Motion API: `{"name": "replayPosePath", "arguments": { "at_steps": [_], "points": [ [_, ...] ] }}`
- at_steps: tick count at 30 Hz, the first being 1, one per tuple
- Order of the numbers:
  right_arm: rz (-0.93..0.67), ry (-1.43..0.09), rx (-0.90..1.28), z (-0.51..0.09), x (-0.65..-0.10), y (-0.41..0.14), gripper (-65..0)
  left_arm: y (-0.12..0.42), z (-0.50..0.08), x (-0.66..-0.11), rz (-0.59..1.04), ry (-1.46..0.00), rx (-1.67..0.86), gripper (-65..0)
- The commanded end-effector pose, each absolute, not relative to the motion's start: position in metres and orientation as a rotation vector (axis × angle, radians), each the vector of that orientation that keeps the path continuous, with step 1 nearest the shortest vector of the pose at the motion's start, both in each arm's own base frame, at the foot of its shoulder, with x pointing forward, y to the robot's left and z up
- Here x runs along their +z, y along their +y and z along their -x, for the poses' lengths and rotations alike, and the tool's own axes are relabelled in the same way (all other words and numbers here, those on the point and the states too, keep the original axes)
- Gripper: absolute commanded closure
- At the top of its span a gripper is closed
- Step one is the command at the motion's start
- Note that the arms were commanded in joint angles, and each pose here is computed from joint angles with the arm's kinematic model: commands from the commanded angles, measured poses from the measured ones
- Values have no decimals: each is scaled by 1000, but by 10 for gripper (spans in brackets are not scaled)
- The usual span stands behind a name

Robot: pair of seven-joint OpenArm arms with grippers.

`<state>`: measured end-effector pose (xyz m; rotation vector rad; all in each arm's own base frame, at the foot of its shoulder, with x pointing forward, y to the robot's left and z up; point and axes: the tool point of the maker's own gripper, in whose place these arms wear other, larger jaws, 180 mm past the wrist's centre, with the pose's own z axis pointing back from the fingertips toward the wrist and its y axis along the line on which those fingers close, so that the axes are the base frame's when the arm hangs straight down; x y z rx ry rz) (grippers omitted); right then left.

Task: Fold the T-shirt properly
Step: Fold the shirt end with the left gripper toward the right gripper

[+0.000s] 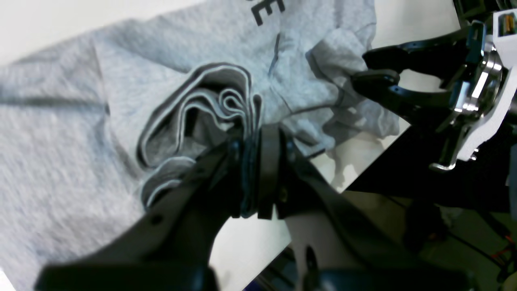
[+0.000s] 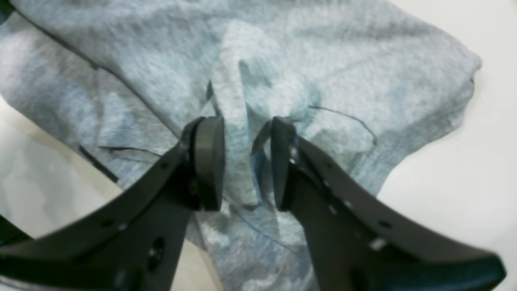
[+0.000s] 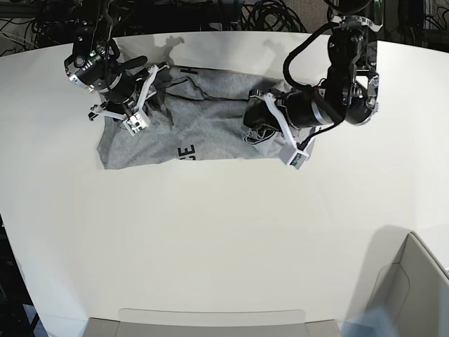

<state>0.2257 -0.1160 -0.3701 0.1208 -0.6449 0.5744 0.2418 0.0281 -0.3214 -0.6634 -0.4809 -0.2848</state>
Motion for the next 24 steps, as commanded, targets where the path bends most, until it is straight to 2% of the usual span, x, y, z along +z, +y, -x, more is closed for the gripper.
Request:
{"name": "replayPosePath", "arguments": {
  "at_steps": [1, 6, 11, 17, 21, 24],
  "points": [
    [-128, -680, 580, -231, -362, -113, -198, 24, -245, -313, 688, -503, -285, 0],
    [-129, -679, 580, -230, -363, -113, -198, 26, -245, -316, 687, -491, -275, -10],
    [-128, -683, 582, -232, -362, -113, -198, 25, -246, -314, 696, -510, -266, -130],
    [-128, -683, 581, -232, -362, -113, -198, 23, -247, -312, 701, -516, -269, -193],
    [-128, -683, 581, -232, -362, -113, -198, 18, -247, -310, 719, -519, -263, -198],
    [-128, -683, 581, -232, -362, -113, -198, 23, -251, -310, 706, -535, -251, -159]
  ]
}}
